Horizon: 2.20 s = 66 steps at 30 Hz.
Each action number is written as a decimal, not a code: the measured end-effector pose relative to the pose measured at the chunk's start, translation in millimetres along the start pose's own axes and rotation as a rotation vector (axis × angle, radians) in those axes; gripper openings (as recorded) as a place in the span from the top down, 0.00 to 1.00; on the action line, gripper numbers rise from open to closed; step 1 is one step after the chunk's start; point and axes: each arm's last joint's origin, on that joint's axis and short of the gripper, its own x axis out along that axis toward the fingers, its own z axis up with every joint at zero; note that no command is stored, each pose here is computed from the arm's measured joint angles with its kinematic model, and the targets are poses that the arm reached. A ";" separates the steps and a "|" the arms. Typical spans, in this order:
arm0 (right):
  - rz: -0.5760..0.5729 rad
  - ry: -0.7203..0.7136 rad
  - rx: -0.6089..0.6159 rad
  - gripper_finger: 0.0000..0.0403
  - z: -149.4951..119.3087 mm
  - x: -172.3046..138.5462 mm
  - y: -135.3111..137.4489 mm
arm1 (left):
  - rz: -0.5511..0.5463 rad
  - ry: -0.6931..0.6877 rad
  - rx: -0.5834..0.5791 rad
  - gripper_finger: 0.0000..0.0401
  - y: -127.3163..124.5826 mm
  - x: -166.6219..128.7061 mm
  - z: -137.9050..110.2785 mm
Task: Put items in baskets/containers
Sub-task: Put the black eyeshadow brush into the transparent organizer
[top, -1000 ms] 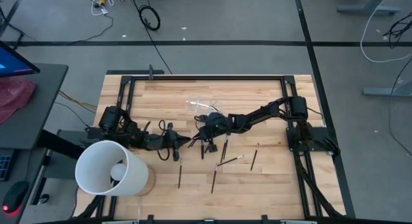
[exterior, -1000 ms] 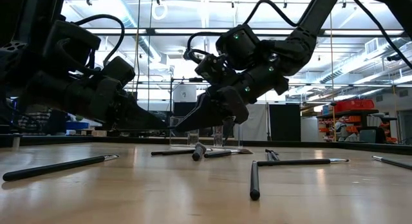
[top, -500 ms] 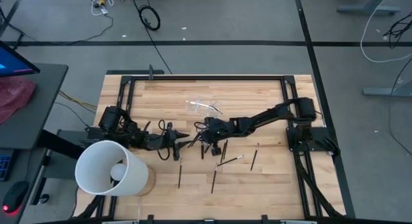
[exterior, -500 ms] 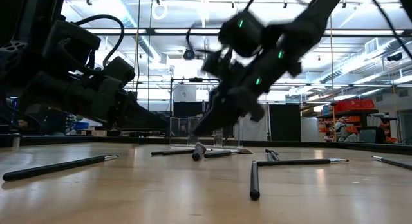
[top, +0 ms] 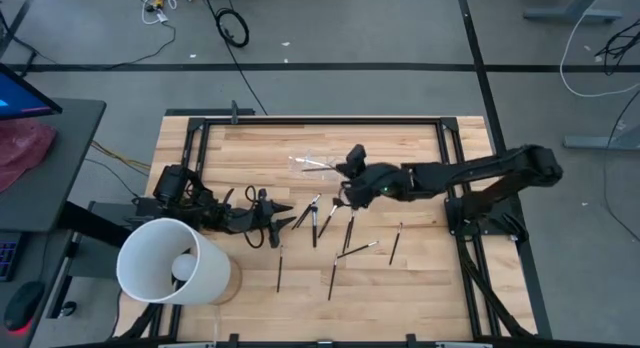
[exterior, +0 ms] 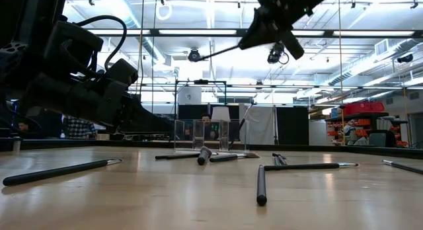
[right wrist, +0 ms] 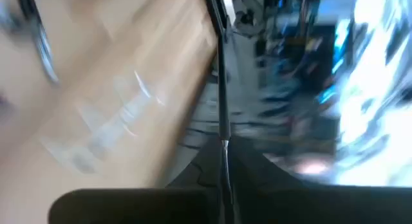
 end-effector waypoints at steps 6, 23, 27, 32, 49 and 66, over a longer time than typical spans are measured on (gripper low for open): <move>0.056 0.091 -0.373 0.96 -20.9 26.4 2.9 | 0.002 0.008 0.005 0.59 0.2 0.0 -0.8; 0.206 0.140 -0.765 0.95 -31.6 93.6 39.4 | 0.014 0.057 -0.025 0.59 1.4 -0.2 -6.1; 0.153 0.106 -0.601 0.94 -29.3 97.7 37.7 | 0.022 0.086 -0.043 0.59 2.2 -0.7 -9.3; 0.160 0.072 -0.616 0.91 -28.0 97.4 38.8 | 0.027 0.102 -0.052 0.60 2.6 -0.7 -10.9; -0.044 0.272 -0.219 0.78 -21.0 93.8 23.1 | 0.025 0.100 -0.089 0.60 2.3 -0.6 -10.6; -0.101 0.366 0.434 0.83 -11.9 -14.9 11.7 | -0.170 0.024 -0.102 0.62 -25.4 21.4 13.9</move>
